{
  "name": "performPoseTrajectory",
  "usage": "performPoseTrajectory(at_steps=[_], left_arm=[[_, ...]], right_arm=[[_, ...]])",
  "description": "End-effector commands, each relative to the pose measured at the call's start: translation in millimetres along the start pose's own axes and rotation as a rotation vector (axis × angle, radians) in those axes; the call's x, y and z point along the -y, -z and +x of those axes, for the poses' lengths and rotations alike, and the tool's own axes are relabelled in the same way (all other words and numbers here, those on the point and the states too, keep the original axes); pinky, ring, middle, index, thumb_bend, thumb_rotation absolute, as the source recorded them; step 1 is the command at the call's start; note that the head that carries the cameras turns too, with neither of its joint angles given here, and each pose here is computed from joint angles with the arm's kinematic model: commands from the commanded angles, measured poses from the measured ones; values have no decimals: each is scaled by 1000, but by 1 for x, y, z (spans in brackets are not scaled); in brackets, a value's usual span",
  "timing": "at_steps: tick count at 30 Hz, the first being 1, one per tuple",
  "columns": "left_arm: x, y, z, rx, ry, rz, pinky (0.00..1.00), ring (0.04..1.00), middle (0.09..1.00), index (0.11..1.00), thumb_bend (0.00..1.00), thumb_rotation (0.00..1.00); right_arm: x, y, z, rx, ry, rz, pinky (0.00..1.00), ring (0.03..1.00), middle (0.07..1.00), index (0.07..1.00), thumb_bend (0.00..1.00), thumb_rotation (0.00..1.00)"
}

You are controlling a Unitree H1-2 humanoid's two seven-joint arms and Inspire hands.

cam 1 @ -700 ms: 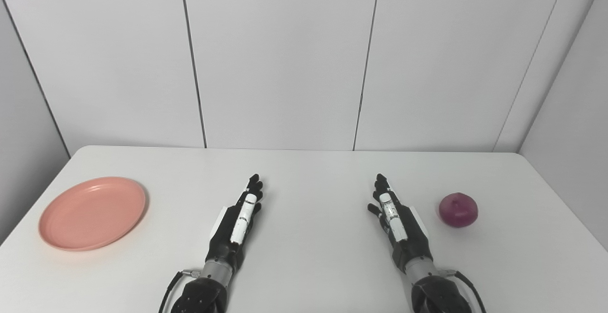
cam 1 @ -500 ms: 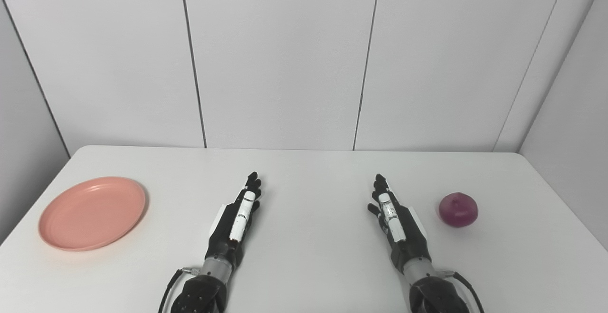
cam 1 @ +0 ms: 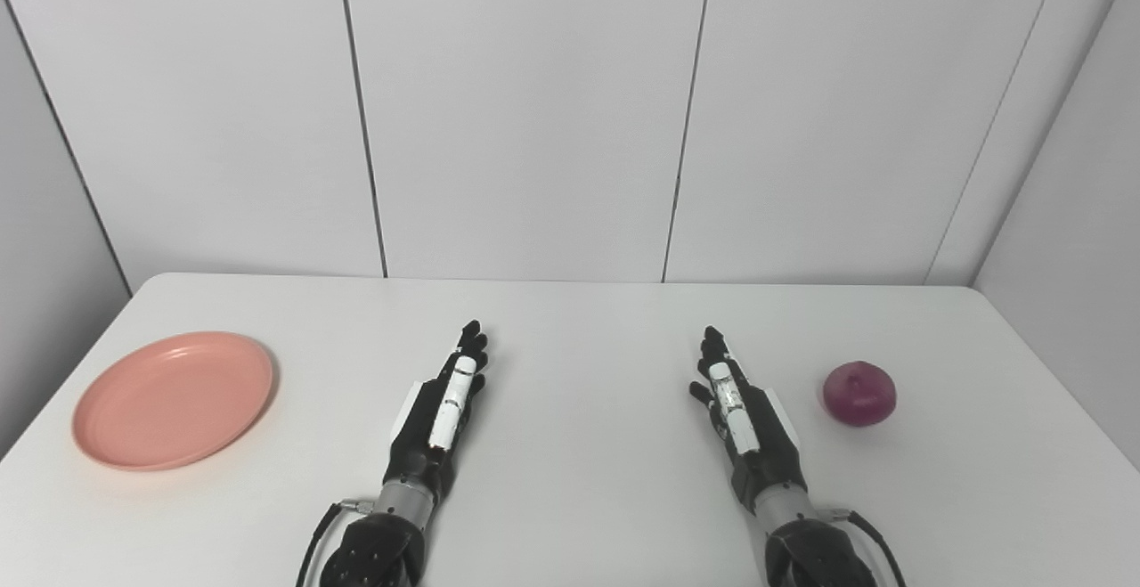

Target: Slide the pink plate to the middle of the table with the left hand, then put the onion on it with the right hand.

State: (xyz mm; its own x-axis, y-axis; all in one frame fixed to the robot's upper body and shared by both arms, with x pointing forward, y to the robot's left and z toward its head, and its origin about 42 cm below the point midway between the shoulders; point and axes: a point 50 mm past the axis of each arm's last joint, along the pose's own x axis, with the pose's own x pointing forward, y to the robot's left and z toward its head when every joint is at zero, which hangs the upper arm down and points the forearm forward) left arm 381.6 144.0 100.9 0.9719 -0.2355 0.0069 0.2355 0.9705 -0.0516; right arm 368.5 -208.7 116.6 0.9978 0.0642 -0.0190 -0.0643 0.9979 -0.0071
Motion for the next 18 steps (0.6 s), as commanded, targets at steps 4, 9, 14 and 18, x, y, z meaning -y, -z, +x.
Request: performPoseTrajectory(at_steps=[4, 9, 14, 18], left_arm=[[-4, 9, -5, -5, -5, 1, 999, 996, 1000, 1000, 481, 1000], [-3, 9, -5, -6, -3, 1, 1000, 996, 1000, 1000, 475, 1000], [6, 9, -6, -5, 1, 11, 999, 995, 999, 991, 482, 1000], [18, 10, -6, -7, 9, 36, 1000, 1000, 1000, 995, 507, 1000]], right_arm=[[-1, -8, 6, 23, -1, 2, 1000, 1000, 1000, 1000, 551, 919], [0, -9, 5, 31, -6, 15, 1000, 1000, 1000, 1000, 536, 908], [10, -6, 2, 16, -31, 19, 1000, 1000, 1000, 1000, 562, 913], [24, -3, 0, 17, -41, 14, 1000, 1000, 1000, 1000, 541, 929]])
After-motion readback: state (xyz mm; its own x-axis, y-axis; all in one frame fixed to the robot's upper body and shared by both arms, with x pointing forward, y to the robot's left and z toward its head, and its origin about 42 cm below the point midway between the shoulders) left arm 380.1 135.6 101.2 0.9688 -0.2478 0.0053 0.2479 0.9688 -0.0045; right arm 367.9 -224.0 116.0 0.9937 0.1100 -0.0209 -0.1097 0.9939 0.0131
